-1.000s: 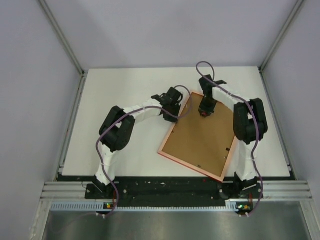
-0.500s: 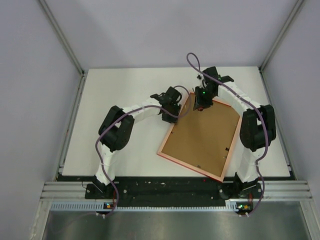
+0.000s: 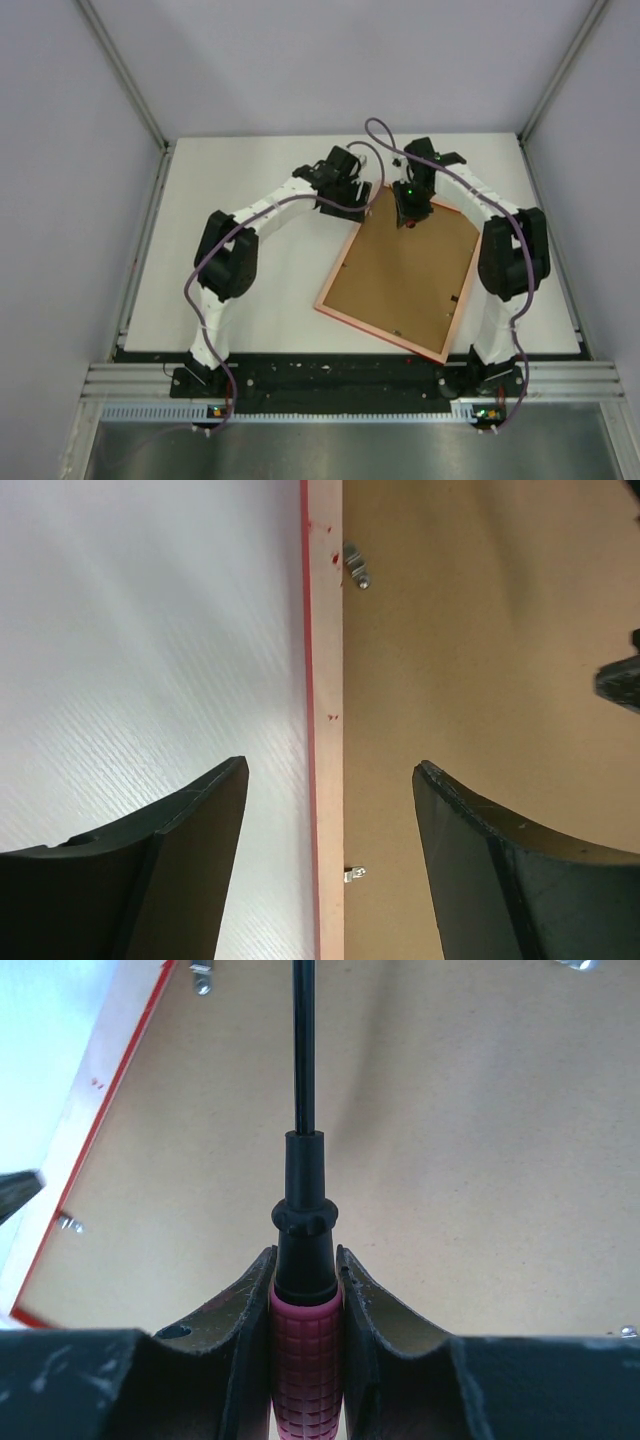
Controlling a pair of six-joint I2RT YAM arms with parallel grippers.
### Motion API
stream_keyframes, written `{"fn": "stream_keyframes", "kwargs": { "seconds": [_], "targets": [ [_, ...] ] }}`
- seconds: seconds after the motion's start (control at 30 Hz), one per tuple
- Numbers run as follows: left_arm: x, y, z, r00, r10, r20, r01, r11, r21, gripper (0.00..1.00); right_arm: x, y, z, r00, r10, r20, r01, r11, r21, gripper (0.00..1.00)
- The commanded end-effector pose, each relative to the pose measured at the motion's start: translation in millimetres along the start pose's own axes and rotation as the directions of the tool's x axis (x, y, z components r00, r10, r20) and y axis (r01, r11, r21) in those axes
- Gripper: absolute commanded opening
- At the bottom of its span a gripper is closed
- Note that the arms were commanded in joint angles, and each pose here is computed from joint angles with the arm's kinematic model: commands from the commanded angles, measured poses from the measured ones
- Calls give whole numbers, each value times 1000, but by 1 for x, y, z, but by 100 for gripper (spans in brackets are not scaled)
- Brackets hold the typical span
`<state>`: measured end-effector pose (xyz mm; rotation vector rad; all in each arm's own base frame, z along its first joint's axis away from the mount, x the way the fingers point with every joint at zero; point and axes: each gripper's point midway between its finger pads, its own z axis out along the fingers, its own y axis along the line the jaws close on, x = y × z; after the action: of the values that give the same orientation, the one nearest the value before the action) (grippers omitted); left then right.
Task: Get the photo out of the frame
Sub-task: Adjust the photo frame at the center of the board.
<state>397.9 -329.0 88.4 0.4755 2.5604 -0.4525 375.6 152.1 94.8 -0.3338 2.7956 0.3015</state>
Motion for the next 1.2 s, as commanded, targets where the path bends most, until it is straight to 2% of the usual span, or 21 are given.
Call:
{"fn": "stream_keyframes", "kwargs": {
  "seconds": [0.0, 0.23, 0.47, 0.63, 0.77, 0.93, 1.17],
  "targets": [
    [-24, -10, -7, 999, 14, 44, -17, 998, 56, 71, -24, -14, 8, 995, 54, 81, -61, 995, 81, 0],
    [6, -12, 19, 998, -40, -49, 46, 991, 124, 64, -56, -15, 33, 975, 134, 179, -150, 986, 80, 0],
    [18, -4, 28, 997, -42, -67, 50, 991, 125, 60, -71, 3, 53, 975, 120, 189, -136, 988, 78, 0],
    [0, -4, 24, 1000, -6, -21, 8, 993, 114, 63, -80, -12, 36, 962, 112, 249, -148, 981, 128, 0],
    [-7, 6, 33, 1000, 5, -13, -5, 999, 47, 63, -86, -20, 15, 953, 96, 288, -140, 980, 138, 0],
    [-26, 19, 41, 1000, -6, 28, 7, 999, -45, 63, -91, -43, -23, 931, 47, 361, -136, 965, 225, 0],
    [-48, 19, 53, 998, -1, 71, 6, 998, -66, 63, -87, -74, -69, 901, 37, 432, -175, 942, 285, 0]
  ]
}}
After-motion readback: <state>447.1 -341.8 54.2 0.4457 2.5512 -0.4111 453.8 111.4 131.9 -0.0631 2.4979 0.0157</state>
